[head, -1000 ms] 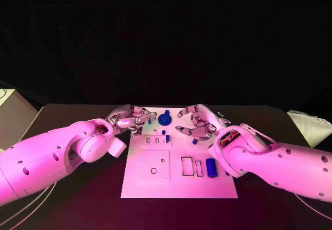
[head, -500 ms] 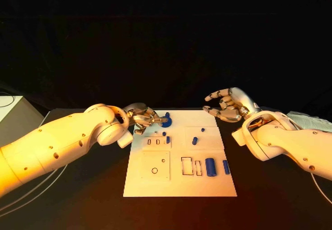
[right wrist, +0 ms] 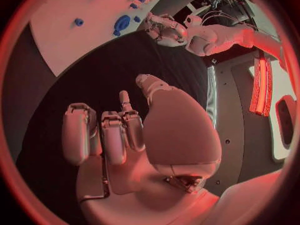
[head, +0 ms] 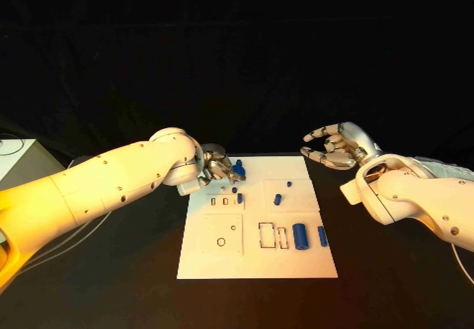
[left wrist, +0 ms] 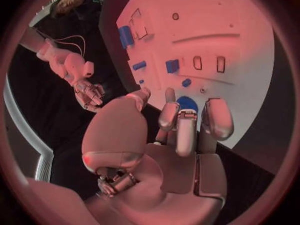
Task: Assemble the parts on the task board
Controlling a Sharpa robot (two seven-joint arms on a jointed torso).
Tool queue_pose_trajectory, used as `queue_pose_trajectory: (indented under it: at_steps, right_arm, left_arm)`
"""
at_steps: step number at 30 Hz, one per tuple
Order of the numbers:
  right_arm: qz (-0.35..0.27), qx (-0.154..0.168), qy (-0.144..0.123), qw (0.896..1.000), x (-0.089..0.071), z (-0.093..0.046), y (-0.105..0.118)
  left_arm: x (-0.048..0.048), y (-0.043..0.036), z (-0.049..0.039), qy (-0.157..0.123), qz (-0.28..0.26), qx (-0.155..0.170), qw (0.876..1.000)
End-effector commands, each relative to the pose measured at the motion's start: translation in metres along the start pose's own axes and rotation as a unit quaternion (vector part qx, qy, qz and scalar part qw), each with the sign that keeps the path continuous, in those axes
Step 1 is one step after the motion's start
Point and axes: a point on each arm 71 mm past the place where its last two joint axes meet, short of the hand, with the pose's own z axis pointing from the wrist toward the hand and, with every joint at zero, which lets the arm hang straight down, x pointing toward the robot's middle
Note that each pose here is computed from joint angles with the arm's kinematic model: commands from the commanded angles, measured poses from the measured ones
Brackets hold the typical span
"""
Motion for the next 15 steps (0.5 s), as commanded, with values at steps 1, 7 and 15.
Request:
queue_pose_trajectory:
  at_steps: [1,7,15]
  right_arm:
    - [0.002,0.002,0.006,1.000,0.000,0.000,-0.001]
    - [-0.003,0.006,0.005,1.000,0.000,0.002,-0.002]
    - [-0.010,0.008,0.003,1.000,0.001,0.002,-0.002]
  left_arm:
    - [-0.0010,0.0001,0.0037,0.033,0.056,-0.037,0.997]
    - [-0.0036,-0.0046,0.0109,0.041,0.068,-0.050,0.996]
    - [-0.0007,-0.0131,0.0153,0.052,0.079,-0.050,0.994]
